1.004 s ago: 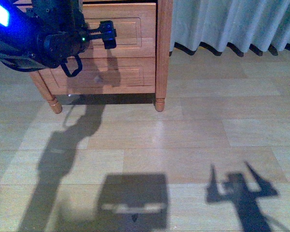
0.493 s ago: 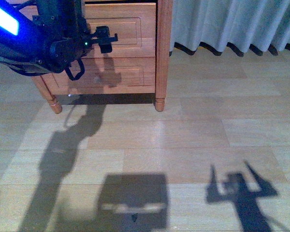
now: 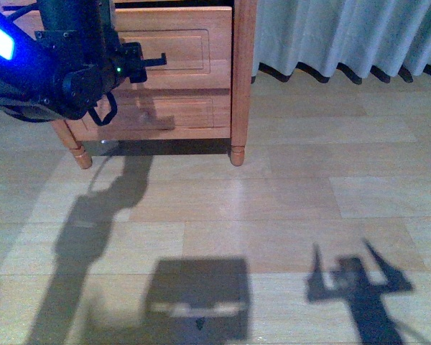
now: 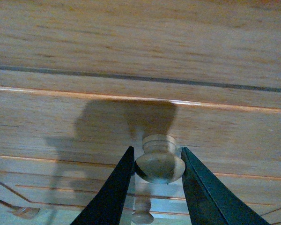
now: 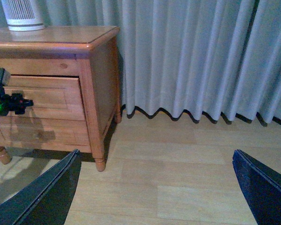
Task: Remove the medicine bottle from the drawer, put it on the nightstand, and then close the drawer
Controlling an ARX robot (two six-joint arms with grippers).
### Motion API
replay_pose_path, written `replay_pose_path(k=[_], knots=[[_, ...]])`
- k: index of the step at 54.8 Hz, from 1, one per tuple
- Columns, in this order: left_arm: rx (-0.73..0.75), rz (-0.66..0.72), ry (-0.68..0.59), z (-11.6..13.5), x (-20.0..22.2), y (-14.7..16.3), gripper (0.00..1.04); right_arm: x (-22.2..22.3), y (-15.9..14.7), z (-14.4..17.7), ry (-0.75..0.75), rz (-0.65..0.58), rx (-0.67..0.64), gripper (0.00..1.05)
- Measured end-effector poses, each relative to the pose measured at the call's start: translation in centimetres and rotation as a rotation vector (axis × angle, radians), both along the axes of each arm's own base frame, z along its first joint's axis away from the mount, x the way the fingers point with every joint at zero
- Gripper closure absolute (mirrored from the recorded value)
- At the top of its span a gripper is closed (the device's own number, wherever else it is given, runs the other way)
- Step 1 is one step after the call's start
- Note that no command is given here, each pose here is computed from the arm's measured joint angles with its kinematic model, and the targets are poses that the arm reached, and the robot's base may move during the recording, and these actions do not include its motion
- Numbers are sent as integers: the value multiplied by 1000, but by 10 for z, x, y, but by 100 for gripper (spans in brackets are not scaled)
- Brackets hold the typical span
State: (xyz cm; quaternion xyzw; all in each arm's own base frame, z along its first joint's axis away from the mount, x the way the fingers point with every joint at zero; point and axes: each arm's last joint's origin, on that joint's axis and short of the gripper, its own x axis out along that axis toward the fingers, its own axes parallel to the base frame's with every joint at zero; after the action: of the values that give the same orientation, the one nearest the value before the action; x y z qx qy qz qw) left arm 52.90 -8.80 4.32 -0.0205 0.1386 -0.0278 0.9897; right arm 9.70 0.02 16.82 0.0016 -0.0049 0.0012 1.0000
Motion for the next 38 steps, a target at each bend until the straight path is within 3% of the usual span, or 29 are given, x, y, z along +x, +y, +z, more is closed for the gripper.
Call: replay_pose_path(k=[38], knots=[[-91, -19, 141, -1, -193, -7, 78, 0, 0, 0, 0, 0, 0, 7]])
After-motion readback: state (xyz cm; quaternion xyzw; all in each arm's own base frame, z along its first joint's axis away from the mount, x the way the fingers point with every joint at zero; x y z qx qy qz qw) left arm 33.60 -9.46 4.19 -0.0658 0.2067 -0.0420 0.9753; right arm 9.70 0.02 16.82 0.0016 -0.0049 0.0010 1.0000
